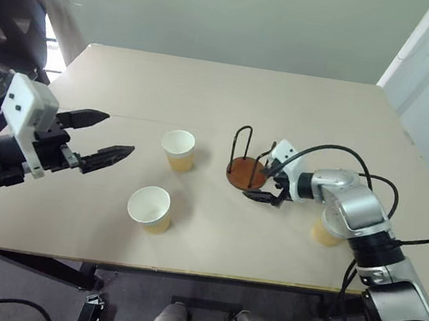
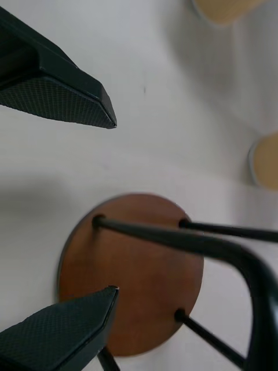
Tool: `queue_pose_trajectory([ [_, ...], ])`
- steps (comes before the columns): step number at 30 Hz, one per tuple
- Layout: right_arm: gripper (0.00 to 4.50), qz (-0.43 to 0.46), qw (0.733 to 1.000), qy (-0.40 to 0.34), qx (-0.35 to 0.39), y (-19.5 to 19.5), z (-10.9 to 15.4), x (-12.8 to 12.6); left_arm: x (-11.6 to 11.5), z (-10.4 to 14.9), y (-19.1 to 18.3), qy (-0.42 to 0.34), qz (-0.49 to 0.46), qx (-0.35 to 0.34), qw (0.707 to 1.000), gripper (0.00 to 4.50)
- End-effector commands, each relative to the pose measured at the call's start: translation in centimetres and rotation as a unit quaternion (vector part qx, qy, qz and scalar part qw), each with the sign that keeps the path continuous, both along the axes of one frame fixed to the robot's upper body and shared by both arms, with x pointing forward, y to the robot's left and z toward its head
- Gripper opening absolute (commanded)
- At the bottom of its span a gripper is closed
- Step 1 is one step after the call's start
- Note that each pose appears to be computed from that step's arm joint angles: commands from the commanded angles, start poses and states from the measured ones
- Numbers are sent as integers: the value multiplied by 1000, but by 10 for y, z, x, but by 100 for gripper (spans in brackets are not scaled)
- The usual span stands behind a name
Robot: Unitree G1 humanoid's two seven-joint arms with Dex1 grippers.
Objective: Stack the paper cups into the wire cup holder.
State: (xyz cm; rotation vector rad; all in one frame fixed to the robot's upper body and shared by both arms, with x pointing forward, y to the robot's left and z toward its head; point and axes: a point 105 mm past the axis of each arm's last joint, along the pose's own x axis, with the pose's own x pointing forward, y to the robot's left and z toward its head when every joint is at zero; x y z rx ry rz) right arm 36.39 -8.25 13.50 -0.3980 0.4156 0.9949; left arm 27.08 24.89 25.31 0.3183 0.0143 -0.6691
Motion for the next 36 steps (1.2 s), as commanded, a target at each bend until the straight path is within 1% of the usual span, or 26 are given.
queue_pose_trajectory([
  [1,432,-10,999,-35,10,9,14,9,-6,12,0,-27,3,6,1000,450],
  [3,388,-15,999,-38,13,11,14,11,-7,13,2,-27,6,7,1000,450],
  [4,359,-17,999,-39,14,11,14,12,-7,13,2,-28,8,8,1000,450],
  [6,278,-16,999,-40,12,12,13,13,-7,13,4,-29,12,9,999,450],
  [9,177,-15,999,-42,11,13,13,14,-7,12,4,-30,14,10,999,450],
  [10,135,-16,999,-45,10,13,14,14,-7,12,4,-30,14,10,999,450],
  [14,3,-11,999,-48,9,15,14,15,-6,12,4,-31,14,11,999,450],
  [15,3,-7,999,-48,9,16,14,14,-6,12,4,-31,14,12,999,450],
  [17,3,33,999,-41,8,17,14,3,-5,12,5,-31,16,15,999,450],
  [20,3,121,992,-21,4,18,14,-27,-5,12,6,-31,17,16,999,450],
  [22,3,157,987,-12,-2,17,14,-42,-5,12,6,-30,16,17,999,450],
  [26,3,209,978,9,-7,21,10,-76,-4,11,5,-27,14,17,999,450],
  [30,3,240,970,39,2,25,-1,-105,-3,8,2,-22,9,16,1000,450],
  [32,3,239,970,43,10,26,-1,-109,-3,6,2,-17,6,19,1000,450],
  [36,3,229,973,34,12,28,-1,-107,-1,5,1,-13,2,20,1000,450],
])
